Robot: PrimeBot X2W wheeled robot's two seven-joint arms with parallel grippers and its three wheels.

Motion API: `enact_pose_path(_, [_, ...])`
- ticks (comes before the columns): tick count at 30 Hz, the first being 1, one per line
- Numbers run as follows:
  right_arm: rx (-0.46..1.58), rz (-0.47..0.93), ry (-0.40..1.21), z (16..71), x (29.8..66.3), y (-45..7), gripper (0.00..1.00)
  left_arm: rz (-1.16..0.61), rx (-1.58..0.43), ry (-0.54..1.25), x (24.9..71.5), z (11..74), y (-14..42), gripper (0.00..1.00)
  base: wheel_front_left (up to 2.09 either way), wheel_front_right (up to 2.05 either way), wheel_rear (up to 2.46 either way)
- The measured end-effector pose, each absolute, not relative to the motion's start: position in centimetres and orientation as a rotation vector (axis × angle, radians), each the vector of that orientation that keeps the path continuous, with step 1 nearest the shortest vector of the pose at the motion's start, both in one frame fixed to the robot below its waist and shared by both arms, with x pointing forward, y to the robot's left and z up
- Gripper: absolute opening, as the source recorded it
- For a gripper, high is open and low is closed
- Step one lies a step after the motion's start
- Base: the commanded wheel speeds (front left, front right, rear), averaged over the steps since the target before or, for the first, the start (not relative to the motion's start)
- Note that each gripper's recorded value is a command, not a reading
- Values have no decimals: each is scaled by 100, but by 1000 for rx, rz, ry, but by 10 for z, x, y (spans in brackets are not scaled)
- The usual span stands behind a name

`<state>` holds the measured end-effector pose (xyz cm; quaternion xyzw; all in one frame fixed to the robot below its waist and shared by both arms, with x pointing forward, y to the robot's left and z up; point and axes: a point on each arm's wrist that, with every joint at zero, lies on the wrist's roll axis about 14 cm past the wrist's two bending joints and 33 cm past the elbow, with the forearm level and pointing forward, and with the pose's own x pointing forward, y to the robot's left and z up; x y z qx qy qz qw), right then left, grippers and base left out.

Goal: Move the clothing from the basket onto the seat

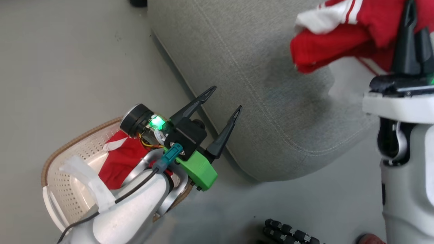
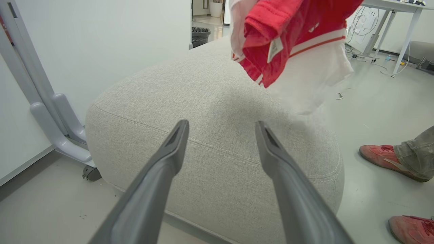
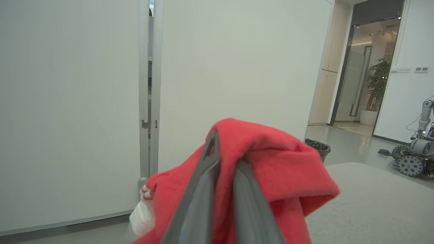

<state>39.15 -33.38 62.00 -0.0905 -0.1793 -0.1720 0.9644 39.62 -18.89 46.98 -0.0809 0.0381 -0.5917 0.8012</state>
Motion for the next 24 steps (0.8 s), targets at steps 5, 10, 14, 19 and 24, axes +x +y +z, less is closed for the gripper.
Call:
enact_pose_path(5, [-252, -338, -412, 634, 441, -348, 0, -1260, -181, 77, 415, 456, -184, 100, 0, 0, 0])
enact_pose_path(10, [-277, -353, -376, 615, 477, -365, 0, -1222, -193, 92, 434, 437, -174, 100, 0, 0, 0])
enact_pose_path(14, [-289, -411, -260, 570, 487, -393, 0, -1191, -196, 131, 443, 413, -164, 100, 0, 0, 0])
enact_pose_path(19, [-314, -500, -69, 504, 479, -427, 0, -1163, -201, 201, 447, 381, -153, 100, 0, 0, 0])
enact_pose_path(24, [-271, -547, 84, 443, 468, -438, 27, -1132, -201, 254, 448, 356, -142, 100, 0, 0, 0])
